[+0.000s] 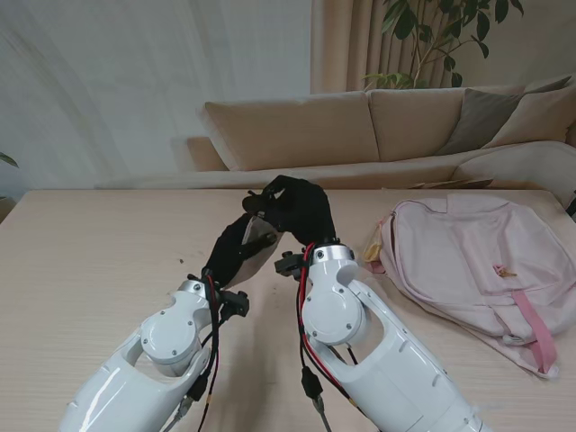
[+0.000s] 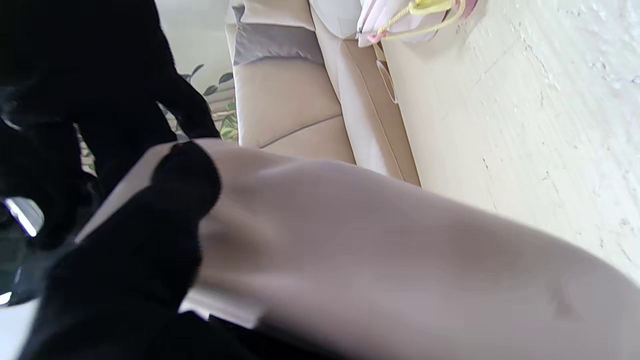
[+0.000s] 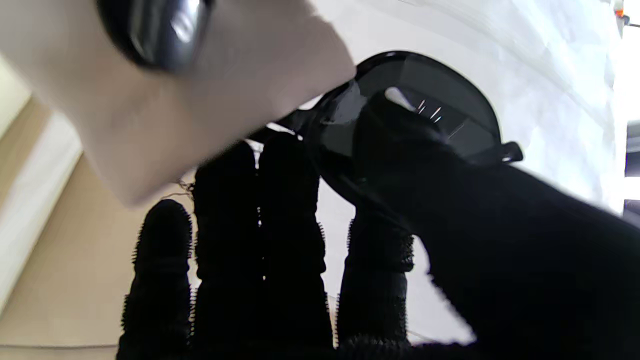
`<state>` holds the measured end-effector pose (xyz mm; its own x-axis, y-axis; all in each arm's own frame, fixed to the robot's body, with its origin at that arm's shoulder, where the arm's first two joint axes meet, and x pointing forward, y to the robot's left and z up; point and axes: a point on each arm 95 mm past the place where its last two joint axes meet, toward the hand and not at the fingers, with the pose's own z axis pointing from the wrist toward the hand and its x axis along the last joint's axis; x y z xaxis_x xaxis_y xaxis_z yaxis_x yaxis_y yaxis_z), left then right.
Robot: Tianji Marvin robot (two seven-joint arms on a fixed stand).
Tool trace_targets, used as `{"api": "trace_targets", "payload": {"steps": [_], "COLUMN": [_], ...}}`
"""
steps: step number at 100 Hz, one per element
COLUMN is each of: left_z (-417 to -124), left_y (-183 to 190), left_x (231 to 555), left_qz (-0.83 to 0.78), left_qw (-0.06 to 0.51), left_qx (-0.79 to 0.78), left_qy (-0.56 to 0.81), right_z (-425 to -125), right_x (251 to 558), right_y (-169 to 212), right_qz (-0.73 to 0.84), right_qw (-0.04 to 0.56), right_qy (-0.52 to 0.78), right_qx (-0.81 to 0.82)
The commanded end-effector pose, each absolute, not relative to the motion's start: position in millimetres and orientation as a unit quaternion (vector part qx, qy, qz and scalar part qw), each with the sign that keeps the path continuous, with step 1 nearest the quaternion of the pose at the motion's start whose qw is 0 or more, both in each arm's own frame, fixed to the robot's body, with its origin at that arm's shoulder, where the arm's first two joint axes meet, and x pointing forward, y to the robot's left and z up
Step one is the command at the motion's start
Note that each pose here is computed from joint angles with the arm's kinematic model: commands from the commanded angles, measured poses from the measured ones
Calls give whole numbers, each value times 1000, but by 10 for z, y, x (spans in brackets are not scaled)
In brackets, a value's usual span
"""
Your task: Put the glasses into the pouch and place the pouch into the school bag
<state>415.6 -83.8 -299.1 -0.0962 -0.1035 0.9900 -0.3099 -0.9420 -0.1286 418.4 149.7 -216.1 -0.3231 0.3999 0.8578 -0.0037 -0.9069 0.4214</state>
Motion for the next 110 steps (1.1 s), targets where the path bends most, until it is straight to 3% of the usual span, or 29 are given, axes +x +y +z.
{"api": "trace_targets", "payload": {"steps": [1,41,91,110], "left_z": [-2882,-2815,-2752,-2764], "left_y": [-884,-924,-911,-920], "left_x": [4154,4173,4143,4153], "left_qz": [733,731,738,736], "left_qw": [83,82,75,69], "left_qx": [652,652,657,661], "left_qy": [-176,-183,-133,-128], "right_z": [-2219,-2192,-2306,-2248], "right_x": [4152,4153,4278,4268], "right_y": [1519,1500,1231,1175], "right_qz": [788,787,772,788], "right_qw": [117,105,220,213], "right_qy": [184,185,347,355], "right_qx": [575,580,485,456]}}
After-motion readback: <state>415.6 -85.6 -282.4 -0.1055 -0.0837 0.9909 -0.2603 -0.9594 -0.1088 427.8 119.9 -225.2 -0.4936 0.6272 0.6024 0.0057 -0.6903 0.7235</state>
